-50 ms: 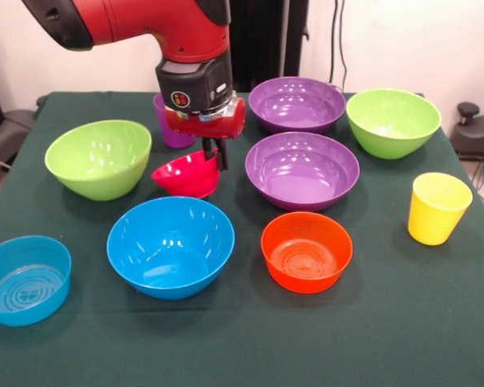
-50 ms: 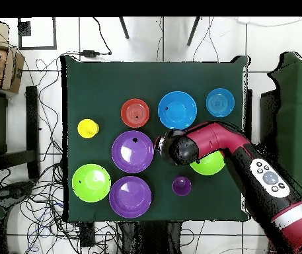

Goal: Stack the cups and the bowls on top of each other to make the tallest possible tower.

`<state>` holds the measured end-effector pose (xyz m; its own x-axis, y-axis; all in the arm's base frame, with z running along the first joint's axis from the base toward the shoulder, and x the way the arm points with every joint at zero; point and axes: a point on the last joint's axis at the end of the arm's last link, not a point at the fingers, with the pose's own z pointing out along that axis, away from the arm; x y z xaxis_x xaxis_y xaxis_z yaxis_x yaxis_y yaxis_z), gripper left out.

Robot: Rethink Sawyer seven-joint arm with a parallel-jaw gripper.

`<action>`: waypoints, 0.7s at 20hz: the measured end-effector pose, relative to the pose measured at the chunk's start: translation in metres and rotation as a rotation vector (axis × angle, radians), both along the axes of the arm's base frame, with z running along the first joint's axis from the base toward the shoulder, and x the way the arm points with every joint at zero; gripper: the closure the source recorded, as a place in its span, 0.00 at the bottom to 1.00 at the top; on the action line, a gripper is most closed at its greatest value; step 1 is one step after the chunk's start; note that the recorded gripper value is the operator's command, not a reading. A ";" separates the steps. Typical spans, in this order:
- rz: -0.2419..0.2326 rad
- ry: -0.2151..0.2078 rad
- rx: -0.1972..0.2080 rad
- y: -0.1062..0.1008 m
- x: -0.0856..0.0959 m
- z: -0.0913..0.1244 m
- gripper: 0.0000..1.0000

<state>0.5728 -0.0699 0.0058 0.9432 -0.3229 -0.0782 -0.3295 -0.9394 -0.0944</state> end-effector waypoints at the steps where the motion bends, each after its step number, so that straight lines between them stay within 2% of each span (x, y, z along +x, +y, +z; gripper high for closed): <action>1: 0.001 0.000 0.000 0.001 0.000 0.000 1.00; 10: 0.025 0.018 -0.013 0.012 -0.007 -0.006 1.00; 14: 0.030 0.027 -0.012 0.014 -0.012 0.003 1.00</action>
